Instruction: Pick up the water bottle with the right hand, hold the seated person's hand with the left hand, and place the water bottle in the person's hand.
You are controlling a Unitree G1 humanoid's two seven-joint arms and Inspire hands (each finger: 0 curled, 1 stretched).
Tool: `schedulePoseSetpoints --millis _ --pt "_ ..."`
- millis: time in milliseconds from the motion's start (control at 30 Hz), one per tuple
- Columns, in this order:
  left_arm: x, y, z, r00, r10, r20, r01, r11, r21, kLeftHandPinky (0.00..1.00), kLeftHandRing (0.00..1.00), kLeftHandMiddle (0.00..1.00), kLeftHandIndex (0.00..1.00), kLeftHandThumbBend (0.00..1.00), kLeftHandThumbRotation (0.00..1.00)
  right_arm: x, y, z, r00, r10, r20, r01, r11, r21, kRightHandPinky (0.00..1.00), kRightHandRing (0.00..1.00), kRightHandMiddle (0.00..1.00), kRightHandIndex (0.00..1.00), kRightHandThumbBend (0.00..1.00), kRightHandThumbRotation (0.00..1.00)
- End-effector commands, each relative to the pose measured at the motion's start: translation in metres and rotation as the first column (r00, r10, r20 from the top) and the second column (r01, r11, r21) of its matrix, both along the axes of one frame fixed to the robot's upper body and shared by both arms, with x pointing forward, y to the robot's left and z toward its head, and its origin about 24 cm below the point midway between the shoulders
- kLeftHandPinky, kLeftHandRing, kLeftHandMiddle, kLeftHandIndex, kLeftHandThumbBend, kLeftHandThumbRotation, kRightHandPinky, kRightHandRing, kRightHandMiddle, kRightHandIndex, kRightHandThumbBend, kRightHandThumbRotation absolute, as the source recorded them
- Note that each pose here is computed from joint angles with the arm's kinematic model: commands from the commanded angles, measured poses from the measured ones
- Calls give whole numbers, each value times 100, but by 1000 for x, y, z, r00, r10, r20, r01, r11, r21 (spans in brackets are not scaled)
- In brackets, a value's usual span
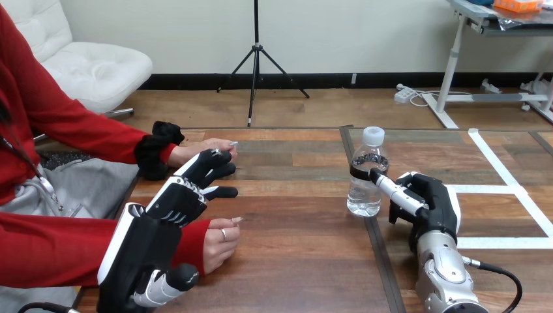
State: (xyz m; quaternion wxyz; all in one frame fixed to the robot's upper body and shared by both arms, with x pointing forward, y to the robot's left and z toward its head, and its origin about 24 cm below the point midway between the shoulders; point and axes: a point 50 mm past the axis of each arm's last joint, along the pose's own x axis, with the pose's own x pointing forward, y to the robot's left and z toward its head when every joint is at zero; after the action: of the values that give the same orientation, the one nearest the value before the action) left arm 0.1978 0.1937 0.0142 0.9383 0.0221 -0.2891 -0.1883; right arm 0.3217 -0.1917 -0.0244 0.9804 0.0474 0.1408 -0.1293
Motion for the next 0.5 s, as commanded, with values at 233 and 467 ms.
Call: schedulePoseSetpoints --millis 233,467 --pt "14 -2 14 997 -13 73 13 1000 -9 74 86 88 89 100 78 13 1 19 998 3 68 3 997 -76 10 13 17 16 68 0" --pt "15 -1 13 997 -10 71 11 1000 -15 73 85 88 88 100 77 12 -1 18 998 36 59 -28 992 -126 22 26 30 29 76 0"
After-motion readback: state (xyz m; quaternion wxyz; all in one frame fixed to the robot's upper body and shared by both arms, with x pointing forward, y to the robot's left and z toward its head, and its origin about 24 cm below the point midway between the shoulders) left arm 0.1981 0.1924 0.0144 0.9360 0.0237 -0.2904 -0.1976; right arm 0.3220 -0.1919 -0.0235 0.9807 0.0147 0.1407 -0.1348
